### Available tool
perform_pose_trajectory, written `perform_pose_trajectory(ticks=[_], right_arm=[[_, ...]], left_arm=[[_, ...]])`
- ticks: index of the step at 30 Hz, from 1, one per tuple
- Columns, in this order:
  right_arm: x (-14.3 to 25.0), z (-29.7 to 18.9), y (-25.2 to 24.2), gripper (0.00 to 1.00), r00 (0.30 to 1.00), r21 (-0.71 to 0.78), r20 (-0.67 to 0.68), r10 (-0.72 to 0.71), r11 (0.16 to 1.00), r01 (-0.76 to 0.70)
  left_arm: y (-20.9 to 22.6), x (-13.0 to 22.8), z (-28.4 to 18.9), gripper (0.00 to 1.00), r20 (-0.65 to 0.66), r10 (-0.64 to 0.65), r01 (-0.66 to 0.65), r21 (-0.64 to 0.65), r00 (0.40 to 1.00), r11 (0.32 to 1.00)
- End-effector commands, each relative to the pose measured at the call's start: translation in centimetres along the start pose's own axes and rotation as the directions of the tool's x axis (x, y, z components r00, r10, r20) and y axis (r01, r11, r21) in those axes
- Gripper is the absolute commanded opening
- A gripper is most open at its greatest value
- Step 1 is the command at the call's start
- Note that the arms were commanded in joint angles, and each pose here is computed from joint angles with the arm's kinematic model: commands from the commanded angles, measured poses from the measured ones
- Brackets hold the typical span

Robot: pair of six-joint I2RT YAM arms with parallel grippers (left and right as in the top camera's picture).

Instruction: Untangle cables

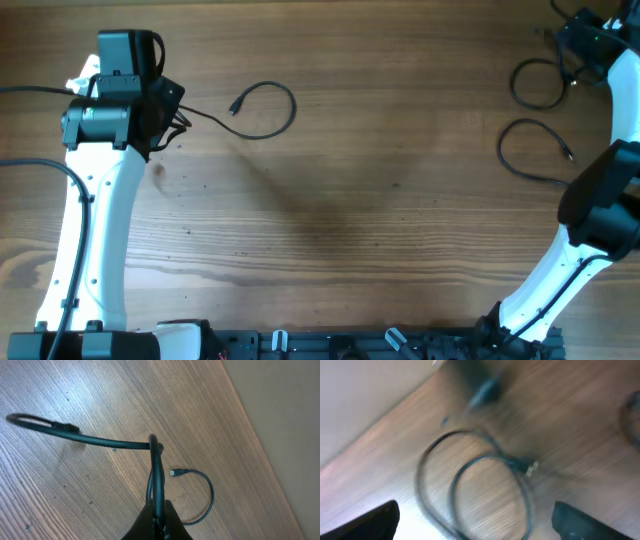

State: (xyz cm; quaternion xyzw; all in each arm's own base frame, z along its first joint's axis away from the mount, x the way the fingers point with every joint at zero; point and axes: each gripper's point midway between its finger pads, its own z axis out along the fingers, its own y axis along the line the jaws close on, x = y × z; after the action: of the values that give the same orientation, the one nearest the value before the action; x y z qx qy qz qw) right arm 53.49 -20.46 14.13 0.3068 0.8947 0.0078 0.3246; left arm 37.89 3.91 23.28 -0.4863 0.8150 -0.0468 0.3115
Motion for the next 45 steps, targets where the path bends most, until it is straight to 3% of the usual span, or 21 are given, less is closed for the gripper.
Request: perform_pose_trajectory(ticks=[1, 5, 8, 10, 12, 15, 16, 19, 21, 25, 28, 30, 31, 35, 36, 38, 40, 41, 42, 43, 45], right_arm=[[-1.1, -9.0, 7.0, 1.0, 0.984, -0.358, 0.056, -0.17, 0.916, 0.179], [2.0, -14.3, 8.6, 1.0, 0.988, -0.47, -0.08, -0.13, 0.879, 0.078], [4.4, -15.5, 9.9, 1.0, 0.969, -0.561, -0.144, -0.202, 0.823, 0.088], [7.2, -17.3, 12.7, 1.0, 0.93, -0.685, -0.142, -0.34, 0.712, 0.156], [10.0, -18.3, 15.4, 1.0, 0.885, -0.737, -0.137, -0.445, 0.642, 0.209], [14.0, -20.1, 20.8, 1.0, 0.817, -0.809, -0.088, -0.57, 0.519, 0.276], [15.3, -21.1, 22.8, 1.0, 0.788, -0.842, -0.034, -0.615, 0.443, 0.309], [19.6, -24.0, 28.5, 1.0, 0.659, -0.874, 0.206, -0.723, 0.167, 0.456], [21.5, -25.3, 30.8, 1.0, 0.609, -0.866, 0.292, -0.737, 0.066, 0.495], [24.6, -27.9, 34.9, 1.0, 0.572, -0.856, 0.386, -0.724, -0.05, 0.514], [25.9, -28.3, 37.6, 0.97, 0.585, -0.835, 0.379, -0.716, 0.007, 0.55], [25.5, -26.9, 38.5, 0.52, 0.639, -0.811, 0.309, -0.704, 0.156, 0.564], [24.9, -26.2, 38.5, 0.39, 0.673, -0.8, 0.268, -0.689, 0.23, 0.554], [24.5, -25.9, 38.3, 0.35, 0.696, -0.802, 0.24, -0.676, 0.265, 0.535], [24.8, -25.9, 38.2, 0.1, 0.691, -0.804, 0.23, -0.685, 0.266, 0.532], [24.6, -25.9, 37.9, 0.04, 0.692, -0.803, 0.224, -0.686, 0.272, 0.53], [21.9, -27.2, 36.9, 0.04, 0.723, -0.789, 0.251, -0.643, 0.297, 0.538], [19.7, -28.1, 35.9, 0.04, 0.761, -0.778, 0.247, -0.599, 0.346, 0.525], [17.0, -28.9, 34.2, 0.04, 0.803, -0.756, 0.242, -0.544, 0.413, 0.508], [14.2, -29.9, 32.0, 0.04, 0.838, -0.727, 0.247, -0.487, 0.478, 0.492], [9.4, -31.7, 26.9, 0.04, 0.891, -0.648, 0.255, -0.376, 0.618, 0.446]], left_arm=[[0.0, 0.1, 0.1, 0.04, -0.009, 0.017, -0.016, 0.0, 1.0, 1.0], [-0.7, 0.7, 0.1, 0.04, -0.043, 0.096, -0.094, 0.04, 0.994, 0.995], [-3.5, 2.6, -0.4, 0.04, -0.108, 0.301, -0.273, 0.218, 0.948, 0.937], [-7.4, 5.0, -2.2, 0.04, -0.121, 0.477, -0.369, 0.481, 0.871, 0.795], [-10.4, 6.7, -4.7, 0.04, -0.101, 0.56, -0.356, 0.678, 0.822, 0.644], [-13.2, 7.9, -8.2, 0.04, -0.06, 0.612, -0.289, 0.842, 0.789, 0.456], [-13.5, 7.9, -8.7, 0.04, -0.08, 0.601, -0.255, 0.855, 0.795, 0.452], [-14.1, 7.5, -9.0, 0.04, -0.283, 0.457, -0.037, 0.817, 0.843, 0.575], [-14.2, 7.8, -9.5, 0.04, -0.391, 0.399, 0.079, 0.789, 0.829, 0.609], [-14.9, 9.2, -13.1, 0.04, -0.433, 0.513, 0.162, 0.857, 0.741, 0.488], [-14.6, 10.1, -14.8, 0.04, -0.45, 0.578, 0.206, 0.875, 0.68, 0.439], [-14.4, 10.4, -15.4, 0.04, -0.455, 0.602, 0.223, 0.879, 0.656, 0.422], [-14.4, 10.4, -15.5, 0.04, -0.457, 0.606, 0.227, 0.879, 0.651, 0.42], [-14.1, 10.8, -16.4, 0.04, -0.462, 0.637, 0.251, 0.883, 0.617, 0.397], [-14.1, 10.9, -16.7, 0.04, -0.462, 0.647, 0.259, 0.884, 0.607, 0.389], [-14.0, 10.9, -16.7, 0.05, -0.42, 0.666, 0.23, 0.905, 0.617, 0.358], [-13.9, 11.0, -16.0, 0.41, -0.275, 0.703, 0.11, 0.956, 0.656, 0.271], [-13.7, 11.0, -15.0, 0.72, -0.256, 0.697, 0.063, 0.955, 0.67, 0.29], [-13.2, 11.0, -13.5, 0.85, -0.273, 0.673, 0.02, 0.934, 0.688, 0.358], [-12.6, 10.9, -11.7, 0.92, -0.306, 0.633, -0.015, 0.894, 0.711, 0.449], [-11.1, 10.4, -8.7, 0.94, -0.342, 0.564, -0.08, 0.801, 0.751, 0.593]])
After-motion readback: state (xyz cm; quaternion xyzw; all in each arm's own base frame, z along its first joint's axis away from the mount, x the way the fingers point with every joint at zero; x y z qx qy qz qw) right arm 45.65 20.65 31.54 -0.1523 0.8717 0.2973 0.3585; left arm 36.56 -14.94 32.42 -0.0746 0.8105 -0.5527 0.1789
